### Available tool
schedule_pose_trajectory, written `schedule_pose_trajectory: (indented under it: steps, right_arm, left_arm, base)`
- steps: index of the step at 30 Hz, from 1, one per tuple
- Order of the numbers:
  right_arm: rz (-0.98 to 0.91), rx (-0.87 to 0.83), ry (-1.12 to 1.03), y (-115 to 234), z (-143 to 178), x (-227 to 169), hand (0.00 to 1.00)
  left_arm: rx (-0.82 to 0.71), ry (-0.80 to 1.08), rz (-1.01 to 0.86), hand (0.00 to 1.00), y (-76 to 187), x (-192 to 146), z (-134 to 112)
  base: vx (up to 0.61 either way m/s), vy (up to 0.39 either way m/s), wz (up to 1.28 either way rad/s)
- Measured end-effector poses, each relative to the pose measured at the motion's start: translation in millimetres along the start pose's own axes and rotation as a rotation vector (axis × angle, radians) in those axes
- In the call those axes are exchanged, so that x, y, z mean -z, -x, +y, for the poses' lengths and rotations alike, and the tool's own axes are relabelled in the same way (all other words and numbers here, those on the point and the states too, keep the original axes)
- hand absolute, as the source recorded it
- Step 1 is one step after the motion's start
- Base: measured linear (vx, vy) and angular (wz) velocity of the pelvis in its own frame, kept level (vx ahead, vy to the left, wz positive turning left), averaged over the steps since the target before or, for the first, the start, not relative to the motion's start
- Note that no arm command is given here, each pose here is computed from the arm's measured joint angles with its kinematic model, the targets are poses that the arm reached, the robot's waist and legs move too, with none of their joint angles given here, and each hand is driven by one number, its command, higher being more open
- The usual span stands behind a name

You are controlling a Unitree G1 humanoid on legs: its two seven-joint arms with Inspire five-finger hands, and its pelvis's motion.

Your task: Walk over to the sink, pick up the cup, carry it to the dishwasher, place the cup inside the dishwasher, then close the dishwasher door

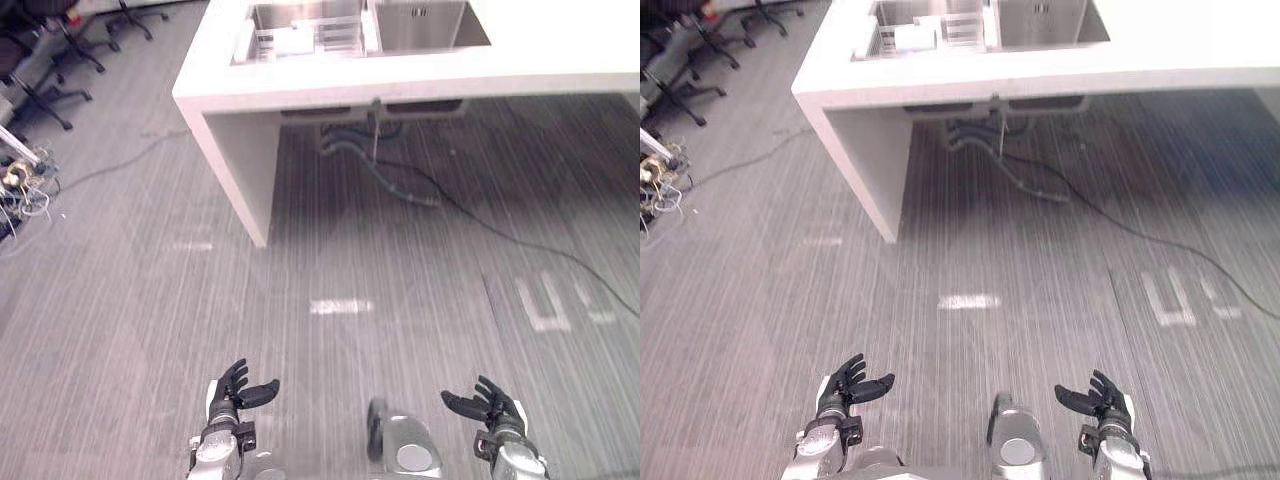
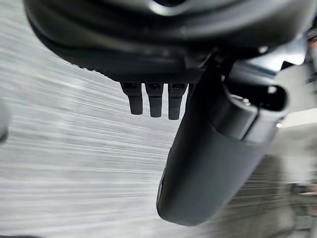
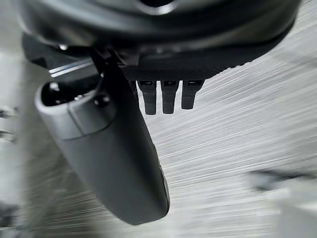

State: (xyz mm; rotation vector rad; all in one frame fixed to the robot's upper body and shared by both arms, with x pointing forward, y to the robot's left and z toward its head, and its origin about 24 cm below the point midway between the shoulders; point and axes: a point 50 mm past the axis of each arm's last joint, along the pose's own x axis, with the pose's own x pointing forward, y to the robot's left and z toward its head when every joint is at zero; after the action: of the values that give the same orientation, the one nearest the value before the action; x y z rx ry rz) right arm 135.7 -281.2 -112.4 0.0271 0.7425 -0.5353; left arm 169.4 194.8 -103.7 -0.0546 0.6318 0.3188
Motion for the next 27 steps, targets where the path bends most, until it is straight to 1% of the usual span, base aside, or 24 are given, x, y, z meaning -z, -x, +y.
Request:
schedule_pose_trajectory:
  steps: [1, 2, 3, 4, 5, 7, 8, 9, 10, 11, 12, 14, 16, 17, 19, 22, 23, 24, 25, 26, 27]
  right_arm:
    - [-0.020, -0.001, -0.003, -2, 2, -6, 0.90]
    - [-0.025, 0.000, -0.003, -2, 3, -8, 0.90]
    - [-0.027, -0.008, -0.004, -3, 8, -9, 0.90]
    - [-0.024, -0.017, -0.001, -3, 13, -8, 0.90]
    - [-0.023, -0.017, 0.002, -2, 13, -8, 0.90]
    - [0.006, -0.027, 0.014, 2, 16, 3, 0.90]
    - [0.016, -0.036, 0.012, 4, 19, 7, 0.90]
    - [0.037, -0.049, 0.005, 7, 25, 15, 0.90]
    - [0.045, -0.050, 0.009, 9, 25, 18, 0.90]
    - [0.050, -0.048, 0.014, 9, 25, 19, 0.90]
    - [0.062, -0.049, 0.016, 9, 24, 22, 0.90]
    - [0.074, -0.076, 0.038, 10, 28, 25, 0.90]
    - [0.078, -0.109, 0.064, 12, 31, 28, 0.90]
    - [0.071, -0.136, 0.079, 12, 35, 27, 0.90]
    - [0.057, -0.165, 0.082, 12, 40, 24, 0.90]
    - [0.041, -0.170, 0.098, 9, 36, 19, 0.90]
    - [0.053, -0.165, 0.107, 13, 32, 25, 0.90]
    - [0.060, -0.158, 0.116, 15, 27, 29, 0.90]
    - [0.048, -0.134, 0.150, 11, 14, 22, 0.90]
    - [0.038, -0.129, 0.161, 9, 9, 18, 0.90]
    - [0.033, -0.117, 0.186, 7, 2, 16, 0.90]
  left_arm:
    - [-0.002, 0.030, -0.077, 0.90, 0, -18, -3]
    - [-0.002, 0.045, -0.119, 0.90, 0, -29, -4]
    - [0.003, 0.073, -0.210, 0.90, 2, -50, -7]
    - [0.009, 0.102, -0.303, 0.90, 8, -71, -11]
    - [0.012, 0.118, -0.343, 0.90, 11, -80, -13]
    - [0.027, 0.159, -0.498, 0.90, 27, -112, -21]
    - [0.023, 0.168, -0.530, 0.90, 30, -119, -20]
    - [0.017, 0.172, -0.608, 0.90, 38, -135, -20]
    - [0.019, 0.177, -0.683, 0.90, 46, -150, -23]
    - [0.014, 0.181, -0.720, 0.90, 51, -157, -24]
    - [-0.017, 0.186, -0.790, 0.90, 60, -170, -21]
    - [-0.069, 0.167, -0.900, 0.90, 64, -196, -13]
    - [-0.120, 0.175, -0.934, 0.90, 66, -204, -5]
    - [-0.140, 0.164, -0.978, 0.90, 71, -210, -3]
    - [-0.128, 0.155, -1.067, 0.90, 81, -221, -5]
    - [-0.089, 0.128, -1.153, 0.90, 88, -235, -17]
    - [-0.083, 0.084, -1.182, 0.90, 89, -240, -20]
    - [-0.075, 0.059, -1.189, 0.90, 88, -241, -23]
    - [-0.061, 0.032, -1.183, 0.90, 85, -240, -30]
    - [-0.045, 0.012, -1.194, 0.90, 84, -244, -34]
    - [0.004, -0.035, -1.215, 0.90, 81, -252, -47]
  base:
    - [0.43, -0.040, -0.04]
    - [0.53, 0.030, 0.00]
    - [0.48, 0.084, 0.09]
    - [0.58, 0.118, 0.10]
    - [0.50, 0.176, -0.04]
    - [0.52, 0.229, -0.37]
    - [0.52, 0.247, -0.38]
    - [0.53, 0.247, 0.13]
    - [0.53, 0.243, 0.22]
    - [0.52, 0.253, 0.17]
    - [0.50, 0.224, -0.07]
    - [0.57, 0.142, 0.05]
    - [0.60, 0.002, -0.13]
    - [0.62, -0.024, -0.17]
    - [0.56, -0.058, -0.02]
    - [0.63, -0.169, 0.15]
    - [0.64, -0.207, 0.44]
    - [0.71, -0.242, 0.20]
    - [0.58, -0.201, -0.01]
    - [0.67, -0.254, -0.12]
    - [0.57, -0.249, 0.15]
